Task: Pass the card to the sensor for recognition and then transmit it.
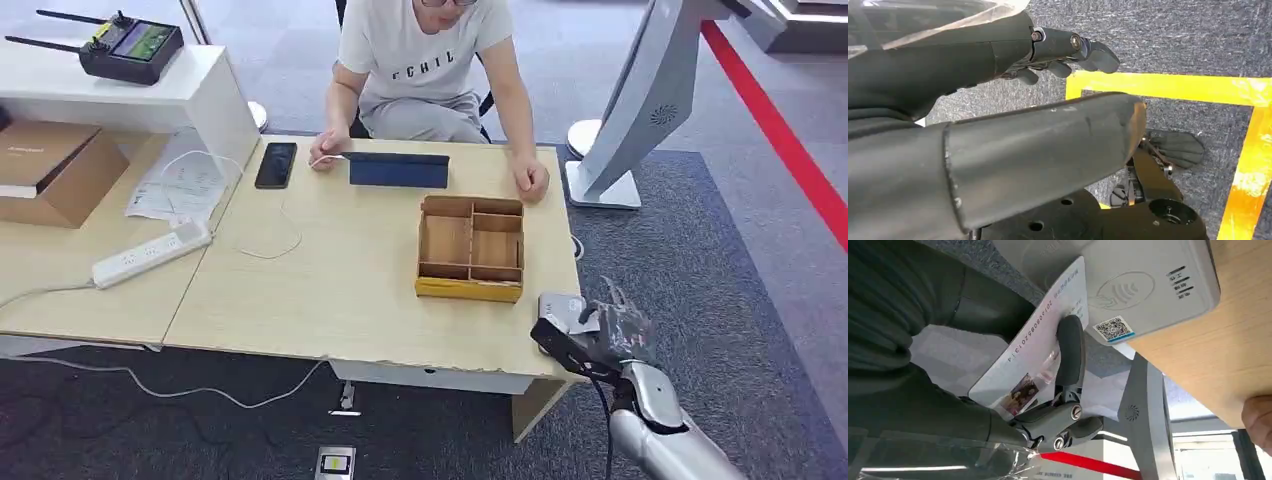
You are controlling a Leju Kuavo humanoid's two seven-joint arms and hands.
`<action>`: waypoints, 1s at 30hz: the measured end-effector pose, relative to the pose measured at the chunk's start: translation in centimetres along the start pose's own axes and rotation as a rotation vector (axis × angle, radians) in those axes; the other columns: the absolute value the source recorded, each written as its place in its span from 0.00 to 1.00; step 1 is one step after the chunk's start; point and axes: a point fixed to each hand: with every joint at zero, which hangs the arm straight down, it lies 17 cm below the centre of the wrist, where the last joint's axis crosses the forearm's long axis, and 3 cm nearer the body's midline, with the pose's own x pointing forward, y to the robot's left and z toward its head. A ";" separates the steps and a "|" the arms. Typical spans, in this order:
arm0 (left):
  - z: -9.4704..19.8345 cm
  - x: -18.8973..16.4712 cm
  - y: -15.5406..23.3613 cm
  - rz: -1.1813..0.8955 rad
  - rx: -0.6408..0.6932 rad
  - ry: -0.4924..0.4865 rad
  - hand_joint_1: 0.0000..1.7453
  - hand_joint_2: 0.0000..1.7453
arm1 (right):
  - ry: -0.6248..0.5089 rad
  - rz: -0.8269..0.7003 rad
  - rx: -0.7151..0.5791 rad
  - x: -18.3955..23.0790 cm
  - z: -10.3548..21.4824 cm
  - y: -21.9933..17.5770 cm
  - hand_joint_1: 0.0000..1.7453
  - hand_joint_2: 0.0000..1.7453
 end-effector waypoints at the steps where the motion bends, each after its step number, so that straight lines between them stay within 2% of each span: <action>1: 0.0 0.0 0.0 0.000 0.000 0.002 0.00 0.00 | 0.002 -0.004 0.001 0.0 0.0 0.0 1.00 1.00; 7: 0.0 -0.1 0.0 -0.005 -0.002 0.004 0.00 0.00 | -0.006 -0.068 -0.024 0.9 -0.7 -1.4 1.00 1.00; 9: 0.0 -0.1 -0.1 -0.008 -0.004 0.002 0.00 0.00 | -0.035 -0.105 -0.065 2.3 -1.3 -3.5 1.00 1.00; 11: 0.0 0.0 -0.1 -0.018 -0.004 -0.002 0.00 0.00 | -0.069 -0.127 -0.130 3.7 -2.5 -7.2 1.00 1.00; 14: 0.0 -0.1 -0.2 -0.028 -0.008 0.000 0.00 0.00 | -0.106 -0.149 -0.248 5.5 -4.1 -14.9 1.00 1.00; 18: 0.1 -0.3 -0.4 -0.048 -0.019 0.012 0.00 0.00 | -0.179 -0.152 -0.399 8.3 -4.7 -24.8 1.00 1.00; 22: 0.1 -0.1 -0.7 -0.077 -0.044 -0.011 0.00 0.00 | -0.227 -0.095 -0.465 10.8 -4.2 -30.0 1.00 1.00; 30: 0.2 0.9 -1.0 -0.133 -0.075 -0.068 0.00 0.00 | -0.253 0.036 -0.534 14.6 -3.4 -33.4 1.00 1.00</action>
